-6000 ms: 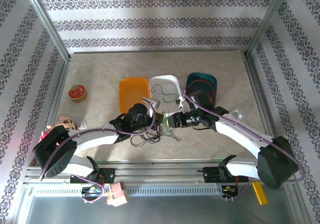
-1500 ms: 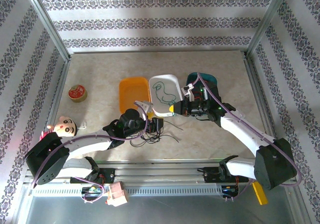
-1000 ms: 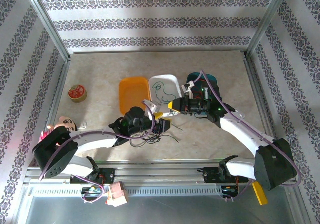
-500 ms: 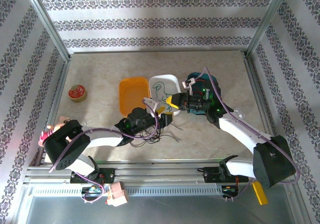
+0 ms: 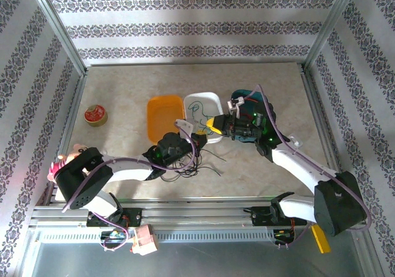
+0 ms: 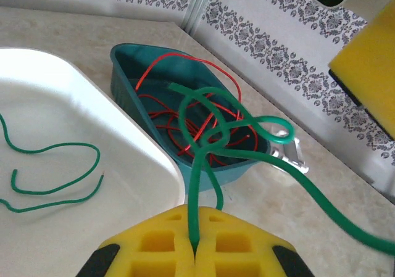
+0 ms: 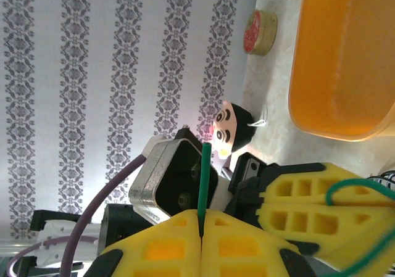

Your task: Untangle the cables

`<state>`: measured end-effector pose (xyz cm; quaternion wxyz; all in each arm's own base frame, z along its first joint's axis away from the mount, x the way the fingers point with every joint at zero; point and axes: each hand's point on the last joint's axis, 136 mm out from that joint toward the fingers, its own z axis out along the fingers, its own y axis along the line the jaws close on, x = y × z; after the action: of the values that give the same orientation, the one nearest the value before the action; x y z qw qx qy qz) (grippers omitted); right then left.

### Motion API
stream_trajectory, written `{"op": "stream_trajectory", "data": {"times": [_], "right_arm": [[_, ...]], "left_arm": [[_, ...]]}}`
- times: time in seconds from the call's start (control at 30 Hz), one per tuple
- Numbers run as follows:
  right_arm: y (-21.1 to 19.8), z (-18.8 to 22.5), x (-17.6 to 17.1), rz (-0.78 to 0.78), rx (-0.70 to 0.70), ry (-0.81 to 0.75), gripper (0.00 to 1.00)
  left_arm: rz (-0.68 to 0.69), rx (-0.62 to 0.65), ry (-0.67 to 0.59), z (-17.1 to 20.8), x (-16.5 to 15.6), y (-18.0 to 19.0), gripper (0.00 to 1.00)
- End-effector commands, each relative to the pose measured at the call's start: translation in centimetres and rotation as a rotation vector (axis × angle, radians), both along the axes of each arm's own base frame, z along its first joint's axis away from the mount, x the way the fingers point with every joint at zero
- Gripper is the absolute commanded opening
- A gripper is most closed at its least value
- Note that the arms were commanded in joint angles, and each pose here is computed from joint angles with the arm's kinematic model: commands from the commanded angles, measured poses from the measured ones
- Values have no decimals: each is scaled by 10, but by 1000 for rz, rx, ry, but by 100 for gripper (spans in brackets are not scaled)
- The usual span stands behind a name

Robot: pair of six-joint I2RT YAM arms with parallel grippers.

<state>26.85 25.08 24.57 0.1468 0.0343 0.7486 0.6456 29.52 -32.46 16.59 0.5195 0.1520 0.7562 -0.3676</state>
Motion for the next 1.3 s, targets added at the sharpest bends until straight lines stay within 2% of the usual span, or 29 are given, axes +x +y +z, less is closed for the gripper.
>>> {"op": "stream_trajectory", "data": {"times": [0.0, 0.13, 0.33, 0.4, 0.53, 0.73, 0.8, 0.83, 0.9, 0.93, 1.0, 1.1, 1.27], "right_arm": [[-24, 14, 16, -125, 18, -65, 0], [-53, 17, 31, -228, 25, -65, 0], [-109, 3, 49, -461, -3, -15, 0], [-123, -3, 51, -519, -13, -11, 0], [-118, 2, 50, -480, -38, -44, 0], [-95, 1, 56, -427, -120, -90, 0], [-81, 3, 62, -399, -139, -113, 0], [-76, 4, 65, -392, -144, -123, 0], [-68, 7, 75, -395, -159, -154, 0], [-66, 9, 80, -406, -168, -170, 0], [-66, 12, 93, -438, -184, -199, 0], [-64, 16, 113, -452, -199, -228, 0], [-51, 14, 141, -440, -234, -277, 0]], "left_arm": [[19, -2, -15, 7, -9, 10, 0], [50, 19, 12, -1, -16, 26, 0], [241, 28, 55, -16, -17, 75, 0], [267, 37, 61, -19, -19, 85, 0], [248, 36, 57, -14, -21, 84, 0], [136, 85, 29, -3, -13, 52, 1], [125, 94, 14, 0, -5, 41, 32], [128, 87, 5, 4, 0, 38, 41], [155, 54, -12, 14, 11, 36, 68], [177, 42, -19, 18, 16, 38, 74], [278, 31, -28, 25, 27, 54, 79], [439, 71, -27, 27, 33, 88, 81], [575, 141, -22, 21, 16, 136, 82]]}}
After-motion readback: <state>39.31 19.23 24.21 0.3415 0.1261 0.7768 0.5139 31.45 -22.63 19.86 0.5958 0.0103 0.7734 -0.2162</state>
